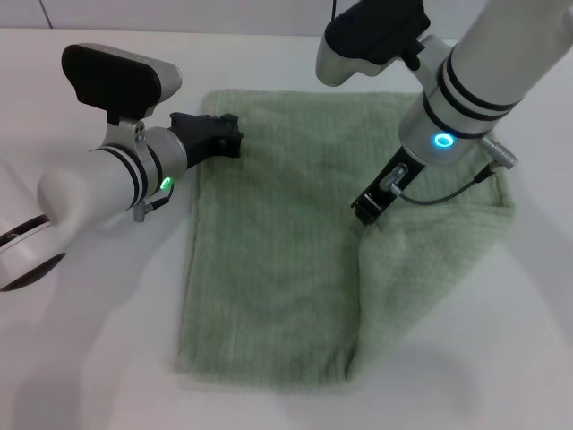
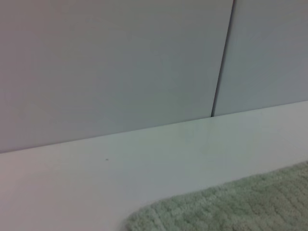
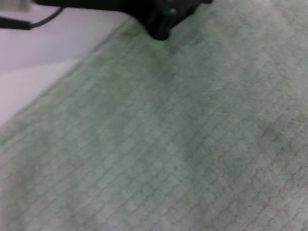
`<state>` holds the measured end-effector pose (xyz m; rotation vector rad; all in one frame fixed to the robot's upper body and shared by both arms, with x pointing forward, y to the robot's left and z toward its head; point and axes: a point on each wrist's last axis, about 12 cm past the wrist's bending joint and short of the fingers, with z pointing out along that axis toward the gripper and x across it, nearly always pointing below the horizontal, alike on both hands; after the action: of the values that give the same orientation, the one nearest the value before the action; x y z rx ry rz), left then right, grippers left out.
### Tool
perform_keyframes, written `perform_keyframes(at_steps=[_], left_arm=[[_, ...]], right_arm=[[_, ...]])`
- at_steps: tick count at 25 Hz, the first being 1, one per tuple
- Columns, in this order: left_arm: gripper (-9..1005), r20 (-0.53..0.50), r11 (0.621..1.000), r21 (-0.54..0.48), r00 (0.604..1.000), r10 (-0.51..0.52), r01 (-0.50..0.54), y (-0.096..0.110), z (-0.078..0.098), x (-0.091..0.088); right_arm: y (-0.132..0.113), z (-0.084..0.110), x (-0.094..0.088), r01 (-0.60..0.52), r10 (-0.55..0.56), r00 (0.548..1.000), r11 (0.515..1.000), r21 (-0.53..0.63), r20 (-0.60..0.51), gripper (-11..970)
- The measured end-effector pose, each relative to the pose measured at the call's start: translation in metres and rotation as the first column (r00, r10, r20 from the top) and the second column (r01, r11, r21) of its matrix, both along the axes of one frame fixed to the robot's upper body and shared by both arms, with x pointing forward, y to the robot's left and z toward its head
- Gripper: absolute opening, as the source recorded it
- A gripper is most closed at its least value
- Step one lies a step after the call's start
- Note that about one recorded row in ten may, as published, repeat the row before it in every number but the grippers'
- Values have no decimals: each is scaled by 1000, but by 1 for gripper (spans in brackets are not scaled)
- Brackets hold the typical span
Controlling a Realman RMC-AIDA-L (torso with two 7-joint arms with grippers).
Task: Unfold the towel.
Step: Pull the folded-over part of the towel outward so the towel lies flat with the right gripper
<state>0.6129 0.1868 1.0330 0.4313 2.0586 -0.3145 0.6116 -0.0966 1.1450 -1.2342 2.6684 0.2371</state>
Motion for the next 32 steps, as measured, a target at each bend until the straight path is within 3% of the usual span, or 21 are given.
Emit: perform_keyframes(at_steps=[18, 22, 32], left_arm=[[66, 2, 1000, 1, 1000, 5, -5, 0, 2, 2], [67, 1, 1000, 3, 1000, 7, -7, 0, 1, 2], [69, -3, 1000, 6, 1000, 10, -10, 1, 1, 2]], right_arm=[[-1, 30, -29, -113, 95, 987, 983, -143, -130, 27], [-6, 27, -35, -145, 110, 982, 962, -232, -155, 30], [-13, 20, -41, -185, 126, 973, 925, -332, -193, 37]])
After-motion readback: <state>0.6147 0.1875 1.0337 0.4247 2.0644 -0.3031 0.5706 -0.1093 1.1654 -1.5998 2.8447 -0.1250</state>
